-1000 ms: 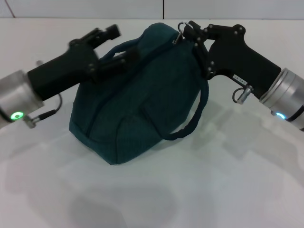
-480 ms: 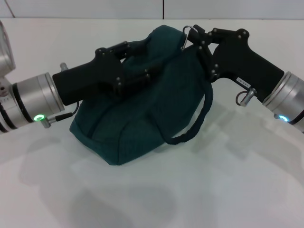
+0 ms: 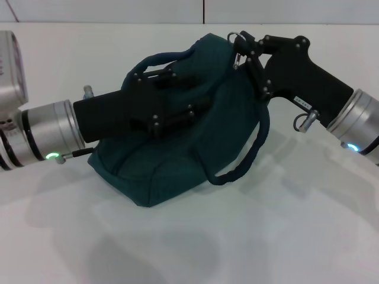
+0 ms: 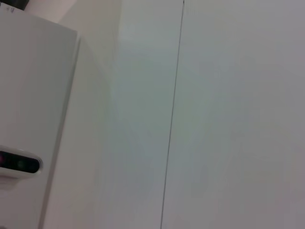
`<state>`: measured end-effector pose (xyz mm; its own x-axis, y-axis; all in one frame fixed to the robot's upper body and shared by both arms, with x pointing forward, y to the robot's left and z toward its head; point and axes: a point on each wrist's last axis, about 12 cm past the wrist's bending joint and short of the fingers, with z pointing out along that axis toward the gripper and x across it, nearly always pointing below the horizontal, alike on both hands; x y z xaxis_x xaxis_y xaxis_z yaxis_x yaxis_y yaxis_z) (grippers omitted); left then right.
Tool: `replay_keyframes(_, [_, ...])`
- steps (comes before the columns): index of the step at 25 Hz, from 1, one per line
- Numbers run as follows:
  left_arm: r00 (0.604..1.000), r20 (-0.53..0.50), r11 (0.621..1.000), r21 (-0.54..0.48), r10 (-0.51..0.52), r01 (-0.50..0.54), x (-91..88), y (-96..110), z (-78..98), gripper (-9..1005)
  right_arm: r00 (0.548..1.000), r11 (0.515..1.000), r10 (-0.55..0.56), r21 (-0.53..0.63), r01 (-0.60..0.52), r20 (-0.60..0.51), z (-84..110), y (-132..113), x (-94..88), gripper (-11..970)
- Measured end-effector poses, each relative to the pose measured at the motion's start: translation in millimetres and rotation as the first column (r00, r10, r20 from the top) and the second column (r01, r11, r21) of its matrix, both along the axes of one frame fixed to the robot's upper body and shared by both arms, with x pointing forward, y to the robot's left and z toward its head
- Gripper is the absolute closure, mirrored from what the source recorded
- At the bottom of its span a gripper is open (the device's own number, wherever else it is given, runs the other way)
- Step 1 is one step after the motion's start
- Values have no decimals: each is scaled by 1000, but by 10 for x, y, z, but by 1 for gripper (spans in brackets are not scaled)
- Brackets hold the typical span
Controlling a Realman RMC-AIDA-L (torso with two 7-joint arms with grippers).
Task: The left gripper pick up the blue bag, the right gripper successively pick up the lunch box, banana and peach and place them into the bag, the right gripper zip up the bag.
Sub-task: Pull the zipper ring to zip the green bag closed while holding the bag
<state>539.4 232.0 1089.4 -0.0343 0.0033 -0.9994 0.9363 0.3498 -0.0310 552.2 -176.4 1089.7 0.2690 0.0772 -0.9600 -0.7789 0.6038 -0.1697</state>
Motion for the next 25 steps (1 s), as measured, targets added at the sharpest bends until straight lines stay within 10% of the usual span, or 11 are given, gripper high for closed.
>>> replay_keyframes(16, [994,109,997,78,8,-16,23,-19,-52,637,1000,1000,3,-1,-3,0,1,6,0,942])
replay_keyframes(25, [979,191,994,72,64,-79,-75,106,-102,904,1000,1000,5,18,-5,-22,10,0,15,941])
